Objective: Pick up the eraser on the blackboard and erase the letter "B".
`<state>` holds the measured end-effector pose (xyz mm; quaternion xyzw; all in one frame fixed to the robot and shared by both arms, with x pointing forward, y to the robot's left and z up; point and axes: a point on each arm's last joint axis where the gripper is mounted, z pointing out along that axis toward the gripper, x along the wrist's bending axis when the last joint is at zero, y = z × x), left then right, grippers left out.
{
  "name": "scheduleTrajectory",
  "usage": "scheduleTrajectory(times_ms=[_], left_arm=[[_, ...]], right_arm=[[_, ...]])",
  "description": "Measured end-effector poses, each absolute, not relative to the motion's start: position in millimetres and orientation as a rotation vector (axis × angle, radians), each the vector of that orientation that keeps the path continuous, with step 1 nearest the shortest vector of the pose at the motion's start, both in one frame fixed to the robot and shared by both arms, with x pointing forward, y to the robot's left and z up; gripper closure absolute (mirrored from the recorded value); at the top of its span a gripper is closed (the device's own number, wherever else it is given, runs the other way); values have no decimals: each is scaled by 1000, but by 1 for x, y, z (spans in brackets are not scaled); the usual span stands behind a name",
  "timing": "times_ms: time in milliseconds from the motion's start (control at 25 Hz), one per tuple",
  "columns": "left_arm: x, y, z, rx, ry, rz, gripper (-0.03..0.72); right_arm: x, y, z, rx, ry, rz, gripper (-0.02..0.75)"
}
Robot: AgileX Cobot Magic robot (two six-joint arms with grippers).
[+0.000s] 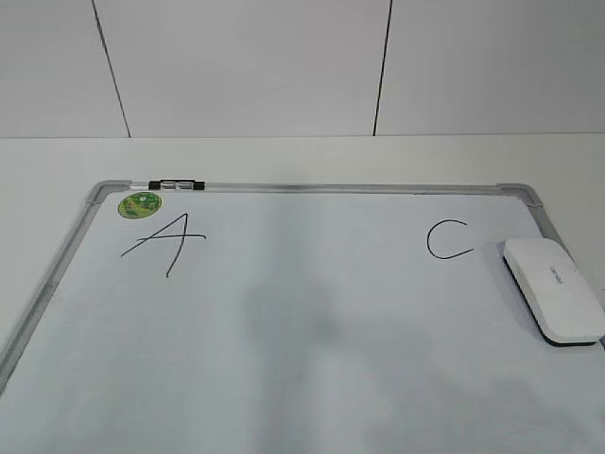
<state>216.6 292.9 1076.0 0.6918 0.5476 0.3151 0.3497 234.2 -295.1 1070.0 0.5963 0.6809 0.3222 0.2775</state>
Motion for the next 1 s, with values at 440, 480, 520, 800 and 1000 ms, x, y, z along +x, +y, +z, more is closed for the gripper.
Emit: scheduleTrajectory(times_ms=[440,480,520,800,1000], left_arm=[[223,292,1056,1767,1406,826,445],[226,292,1056,1746,1393,835,445],[227,291,1055,1736,1386,835,445],[229,291,1054,1742,1345,819,445],[229,291,1054,1740,1343,816,445]], right_arm=[[227,-299,1049,1524,1735,907,188],[227,-299,1047,1513,1722,917,188],[226,-299,1046,1509,1717,922,188],[227,-299,1046,1500,1710,927,188],[227,-299,1045,1499,1708,927,188]])
